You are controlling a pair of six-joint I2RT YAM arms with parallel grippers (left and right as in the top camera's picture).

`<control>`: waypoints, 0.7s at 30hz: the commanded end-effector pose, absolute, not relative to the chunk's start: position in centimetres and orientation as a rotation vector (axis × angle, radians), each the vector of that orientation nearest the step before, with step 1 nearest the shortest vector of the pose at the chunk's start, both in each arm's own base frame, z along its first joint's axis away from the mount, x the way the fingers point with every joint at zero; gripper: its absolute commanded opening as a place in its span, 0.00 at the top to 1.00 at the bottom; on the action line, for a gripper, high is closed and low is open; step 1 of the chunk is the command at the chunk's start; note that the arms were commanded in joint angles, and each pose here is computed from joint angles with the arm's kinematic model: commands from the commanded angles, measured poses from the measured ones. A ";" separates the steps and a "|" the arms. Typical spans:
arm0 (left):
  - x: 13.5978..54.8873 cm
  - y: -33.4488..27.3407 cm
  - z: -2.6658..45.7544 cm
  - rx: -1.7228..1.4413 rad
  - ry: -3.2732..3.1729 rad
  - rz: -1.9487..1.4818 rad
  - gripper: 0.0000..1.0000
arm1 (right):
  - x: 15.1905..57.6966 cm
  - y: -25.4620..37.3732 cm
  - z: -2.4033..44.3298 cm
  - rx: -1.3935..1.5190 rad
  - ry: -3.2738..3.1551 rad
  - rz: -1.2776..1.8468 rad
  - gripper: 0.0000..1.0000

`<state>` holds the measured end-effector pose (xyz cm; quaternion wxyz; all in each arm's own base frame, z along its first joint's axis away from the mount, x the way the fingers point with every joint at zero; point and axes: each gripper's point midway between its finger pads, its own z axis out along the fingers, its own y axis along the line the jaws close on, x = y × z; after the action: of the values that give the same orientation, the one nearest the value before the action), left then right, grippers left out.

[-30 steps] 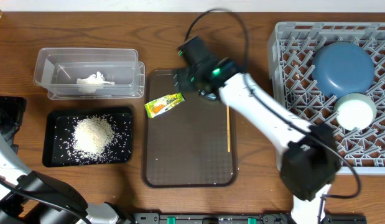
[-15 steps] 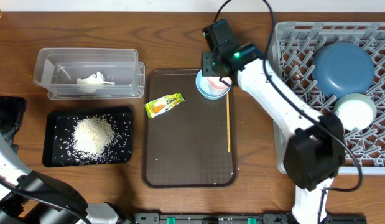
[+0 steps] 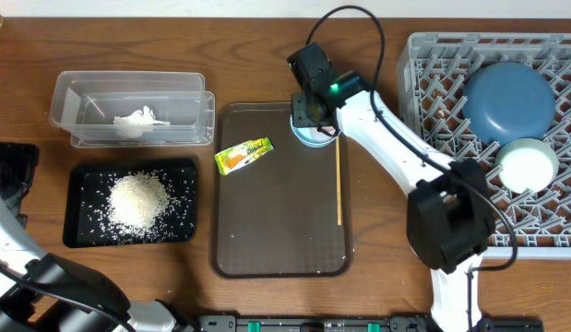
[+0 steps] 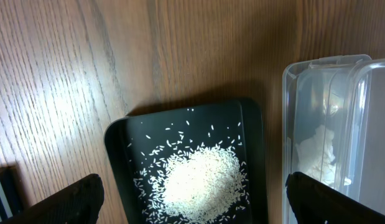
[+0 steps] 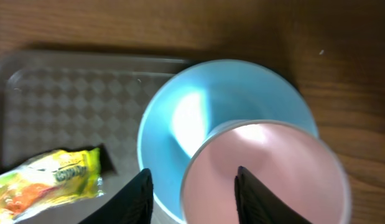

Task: Sort waste into correct bins and load items into the dishwasher rack
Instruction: 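Carry the pink cup into the rack and release it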

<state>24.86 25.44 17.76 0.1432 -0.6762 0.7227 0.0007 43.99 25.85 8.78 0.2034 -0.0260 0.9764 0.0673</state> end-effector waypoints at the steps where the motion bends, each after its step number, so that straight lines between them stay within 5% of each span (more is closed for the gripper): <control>1: 24.7 25.7 18.9 -1.948 2.045 0.015 0.04 | 43.6 26.5 7.9 -0.091 2.736 0.169 0.60; 8: 24.7 25.7 18.9 -1.948 2.045 0.015 0.04 | 43.6 27.2 8.5 -0.105 2.715 0.189 0.73; 13: 24.7 25.7 18.9 -1.948 2.045 0.015 0.04 | 43.8 27.4 9.9 -0.104 2.711 0.192 0.99; 21: 24.7 25.7 18.9 -1.948 2.045 0.015 0.04 | 45.0 26.1 16.0 -0.058 2.676 0.207 0.99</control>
<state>24.86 25.44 17.76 0.1432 -0.6762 0.7227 0.0007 43.38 26.74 11.91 0.1890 -0.0359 0.9793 0.0634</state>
